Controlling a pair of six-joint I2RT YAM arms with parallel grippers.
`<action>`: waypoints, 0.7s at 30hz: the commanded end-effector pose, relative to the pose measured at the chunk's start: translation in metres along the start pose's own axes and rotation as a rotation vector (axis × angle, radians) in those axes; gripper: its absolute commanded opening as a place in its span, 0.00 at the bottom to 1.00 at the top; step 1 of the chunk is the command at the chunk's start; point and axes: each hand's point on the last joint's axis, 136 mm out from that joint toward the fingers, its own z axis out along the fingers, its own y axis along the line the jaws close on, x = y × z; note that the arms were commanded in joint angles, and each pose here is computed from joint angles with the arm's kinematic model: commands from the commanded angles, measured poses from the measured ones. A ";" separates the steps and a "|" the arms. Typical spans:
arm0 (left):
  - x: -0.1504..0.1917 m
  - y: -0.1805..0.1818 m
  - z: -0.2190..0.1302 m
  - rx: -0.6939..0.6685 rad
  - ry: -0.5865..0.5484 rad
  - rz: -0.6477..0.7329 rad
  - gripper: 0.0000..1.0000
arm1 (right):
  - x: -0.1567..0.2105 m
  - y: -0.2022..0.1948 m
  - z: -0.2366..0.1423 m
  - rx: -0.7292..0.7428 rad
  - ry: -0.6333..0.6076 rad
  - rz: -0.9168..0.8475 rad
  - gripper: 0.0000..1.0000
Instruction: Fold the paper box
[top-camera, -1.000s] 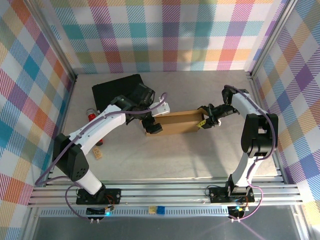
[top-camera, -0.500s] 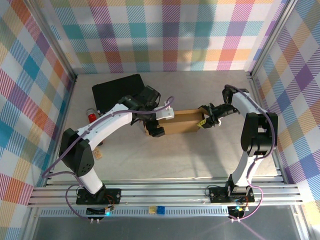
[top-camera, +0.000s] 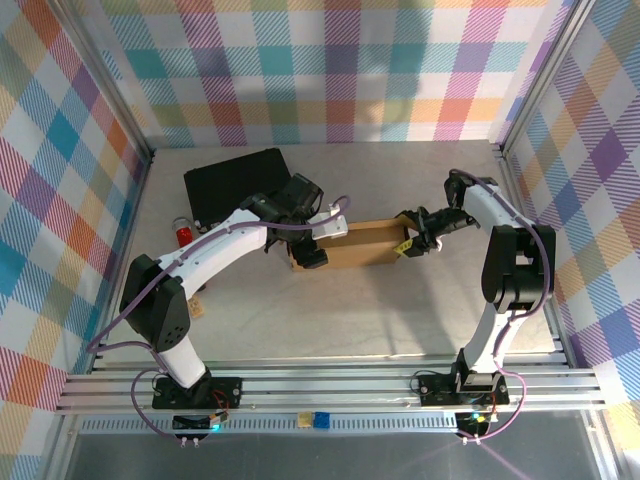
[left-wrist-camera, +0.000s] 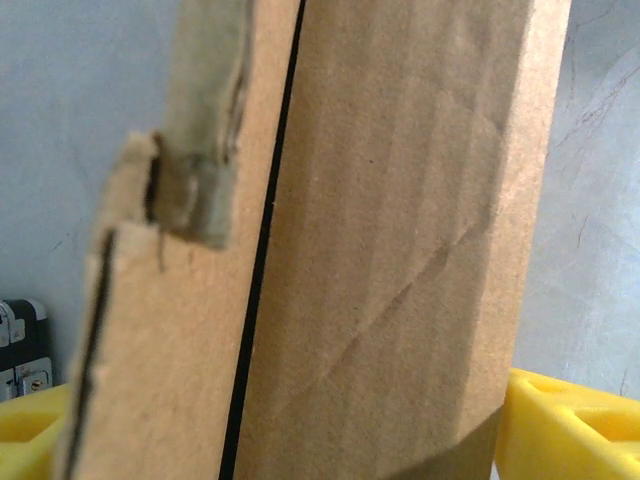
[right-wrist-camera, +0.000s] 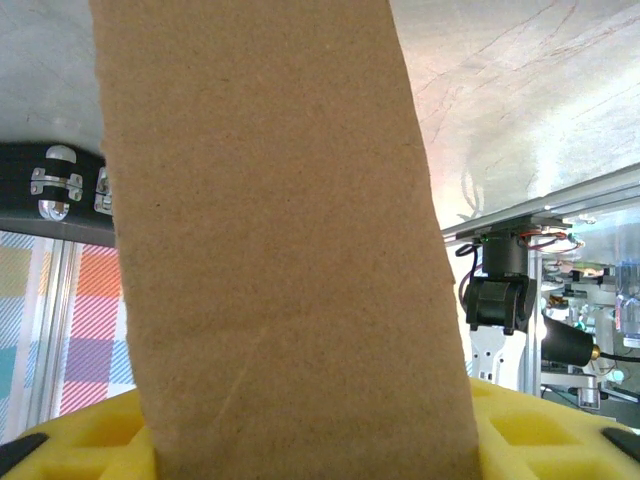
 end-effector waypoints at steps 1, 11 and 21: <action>0.000 -0.013 -0.001 0.033 -0.001 0.010 0.81 | -0.002 0.005 -0.003 -0.004 -0.005 -0.008 0.58; 0.001 -0.019 -0.004 0.057 -0.006 0.003 0.79 | 0.005 0.018 -0.028 -0.013 -0.101 -0.137 0.73; -0.001 -0.020 -0.006 0.069 -0.014 0.001 0.78 | 0.010 0.039 -0.100 -0.168 -0.337 -0.430 0.78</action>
